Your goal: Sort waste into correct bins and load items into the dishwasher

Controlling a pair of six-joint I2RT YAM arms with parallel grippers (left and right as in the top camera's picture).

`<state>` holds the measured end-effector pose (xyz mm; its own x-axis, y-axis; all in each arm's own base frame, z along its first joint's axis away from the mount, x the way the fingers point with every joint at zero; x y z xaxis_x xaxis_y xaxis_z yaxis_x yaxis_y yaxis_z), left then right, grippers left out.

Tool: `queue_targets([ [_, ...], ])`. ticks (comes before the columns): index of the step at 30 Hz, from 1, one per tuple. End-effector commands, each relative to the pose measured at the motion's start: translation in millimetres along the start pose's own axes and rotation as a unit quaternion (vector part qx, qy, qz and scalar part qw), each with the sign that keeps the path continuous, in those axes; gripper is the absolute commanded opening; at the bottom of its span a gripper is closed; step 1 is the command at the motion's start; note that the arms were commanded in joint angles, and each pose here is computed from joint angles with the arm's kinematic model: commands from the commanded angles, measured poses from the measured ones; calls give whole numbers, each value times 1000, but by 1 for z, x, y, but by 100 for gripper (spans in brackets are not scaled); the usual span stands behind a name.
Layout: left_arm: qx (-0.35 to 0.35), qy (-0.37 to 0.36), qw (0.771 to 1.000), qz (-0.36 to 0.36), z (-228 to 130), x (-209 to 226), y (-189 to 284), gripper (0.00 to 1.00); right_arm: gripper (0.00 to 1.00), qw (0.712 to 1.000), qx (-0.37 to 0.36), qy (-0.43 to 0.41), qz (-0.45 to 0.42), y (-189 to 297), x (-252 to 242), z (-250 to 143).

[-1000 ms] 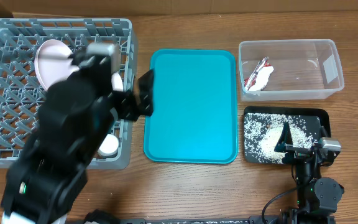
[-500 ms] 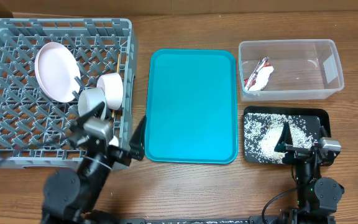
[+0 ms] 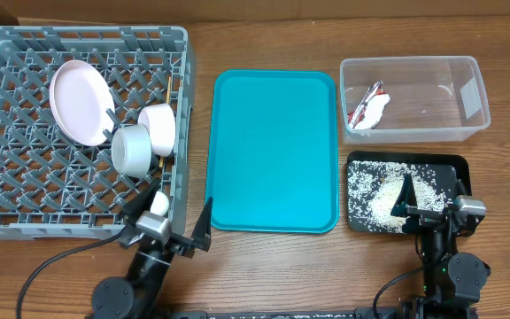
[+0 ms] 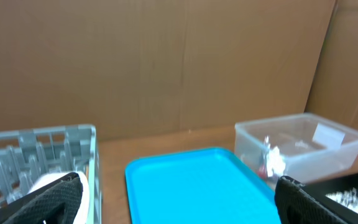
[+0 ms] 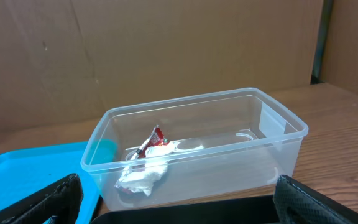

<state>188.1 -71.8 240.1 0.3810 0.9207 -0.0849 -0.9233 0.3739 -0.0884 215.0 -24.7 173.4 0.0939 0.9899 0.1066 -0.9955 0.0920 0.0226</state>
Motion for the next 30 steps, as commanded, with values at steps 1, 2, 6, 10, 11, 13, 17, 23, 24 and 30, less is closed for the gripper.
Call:
queue_targets([
  [1,14,-9,1000,5,-22,4,-3,99,100,1000,-2,-3,-4,0,-2,-2],
  [2,18,-8,1000,6,-29,5,-5,100,100,1000,-2,-3,-4,0,-2,-2],
  [6,21,-8,1000,6,-56,8,-10,100,100,1000,-2,-3,-4,0,-2,-2],
  [10,42,-7,999,8,-65,9,-9,100,100,1000,-2,-3,-4,0,-2,-2],
  [11,43,-6,999,8,-66,9,-9,100,100,1000,-2,-3,-4,0,-2,-2],
  [13,45,-6,999,8,-67,9,-9,100,100,1000,-2,-3,-4,0,-2,-2],
  [17,73,-4,997,10,-78,10,-8,100,100,1000,-2,-3,-4,0,-2,-2],
  [23,82,-4,997,11,-82,10,-8,100,100,1000,-2,-3,-4,0,-2,-2],
  [24,81,-4,997,11,-82,10,-8,100,100,1000,-2,-3,-4,0,-2,-2],
  [30,82,-4,997,11,-82,10,-8,100,100,1000,-2,-3,-4,0,-2,-2],
])
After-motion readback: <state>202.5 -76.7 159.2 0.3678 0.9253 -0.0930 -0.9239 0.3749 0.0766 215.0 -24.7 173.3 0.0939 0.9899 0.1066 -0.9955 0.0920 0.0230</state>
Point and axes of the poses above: each gripper's point midway between its finger pads, its own y axis back along the fingers, its own x axis along the line the jaws close on, z = x × y, the point moved 3 cm from there along y, back along the fingers, and after that the axes turned 1 degree about y, right-handed, at the moved point
